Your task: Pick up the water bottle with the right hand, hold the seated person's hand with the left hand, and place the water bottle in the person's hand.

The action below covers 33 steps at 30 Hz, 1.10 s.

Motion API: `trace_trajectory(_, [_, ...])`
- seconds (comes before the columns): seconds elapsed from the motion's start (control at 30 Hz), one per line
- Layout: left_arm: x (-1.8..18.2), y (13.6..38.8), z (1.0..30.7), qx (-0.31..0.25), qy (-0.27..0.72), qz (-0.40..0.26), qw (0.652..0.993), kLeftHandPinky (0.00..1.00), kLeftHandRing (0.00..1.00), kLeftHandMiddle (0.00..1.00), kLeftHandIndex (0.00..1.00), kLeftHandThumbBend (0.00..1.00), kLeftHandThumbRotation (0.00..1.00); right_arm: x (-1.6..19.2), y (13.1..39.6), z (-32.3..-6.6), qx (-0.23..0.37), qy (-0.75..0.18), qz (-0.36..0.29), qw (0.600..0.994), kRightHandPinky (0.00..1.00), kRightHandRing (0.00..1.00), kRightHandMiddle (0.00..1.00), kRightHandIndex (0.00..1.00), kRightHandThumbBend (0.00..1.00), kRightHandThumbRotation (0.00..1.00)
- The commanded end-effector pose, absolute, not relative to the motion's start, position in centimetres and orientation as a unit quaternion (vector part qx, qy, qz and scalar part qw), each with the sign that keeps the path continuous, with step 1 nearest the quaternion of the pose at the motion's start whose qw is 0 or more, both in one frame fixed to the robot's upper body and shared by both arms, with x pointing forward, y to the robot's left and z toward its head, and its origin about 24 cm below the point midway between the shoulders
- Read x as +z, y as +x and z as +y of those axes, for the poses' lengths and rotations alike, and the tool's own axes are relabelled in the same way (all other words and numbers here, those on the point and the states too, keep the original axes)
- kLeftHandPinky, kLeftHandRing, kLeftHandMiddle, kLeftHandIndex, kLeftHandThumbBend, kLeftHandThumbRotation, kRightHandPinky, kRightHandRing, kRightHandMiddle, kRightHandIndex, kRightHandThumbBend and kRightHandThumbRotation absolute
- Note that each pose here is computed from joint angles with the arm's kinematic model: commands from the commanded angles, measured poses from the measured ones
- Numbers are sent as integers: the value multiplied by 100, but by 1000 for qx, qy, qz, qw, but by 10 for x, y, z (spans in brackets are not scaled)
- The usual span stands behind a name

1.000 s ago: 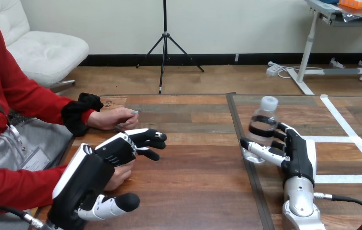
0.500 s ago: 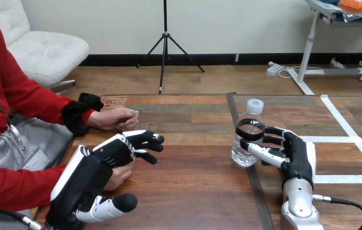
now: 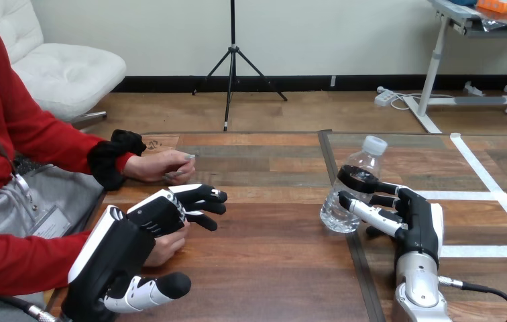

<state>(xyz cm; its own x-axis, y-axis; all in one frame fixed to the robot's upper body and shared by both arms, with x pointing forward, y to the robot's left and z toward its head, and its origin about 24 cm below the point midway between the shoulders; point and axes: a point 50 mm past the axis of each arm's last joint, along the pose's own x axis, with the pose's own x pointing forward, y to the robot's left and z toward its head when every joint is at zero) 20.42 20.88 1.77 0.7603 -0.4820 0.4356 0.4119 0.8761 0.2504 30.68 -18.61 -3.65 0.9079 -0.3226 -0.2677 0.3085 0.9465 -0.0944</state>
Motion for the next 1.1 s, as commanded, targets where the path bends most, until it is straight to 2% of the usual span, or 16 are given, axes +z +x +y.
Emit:
trace_trajectory(0.0, [31,215,210,-232,75,-288,926,63,73,76,74,92,66,-14,324,-182,-157,-4,86,984,28,38,51,53,88,0])
trace_trajectory(0.57, [30,217,210,-236,72,-285,926,64,74,77,75,91,65,-8,322,-183,-148,44,37,987,29,36,47,48,85,0])
trace_trajectory(1.07, [30,217,211,-226,81,-287,927,63,73,76,74,91,65,-3,319,-181,-144,48,-2,988,29,36,45,47,88,0])
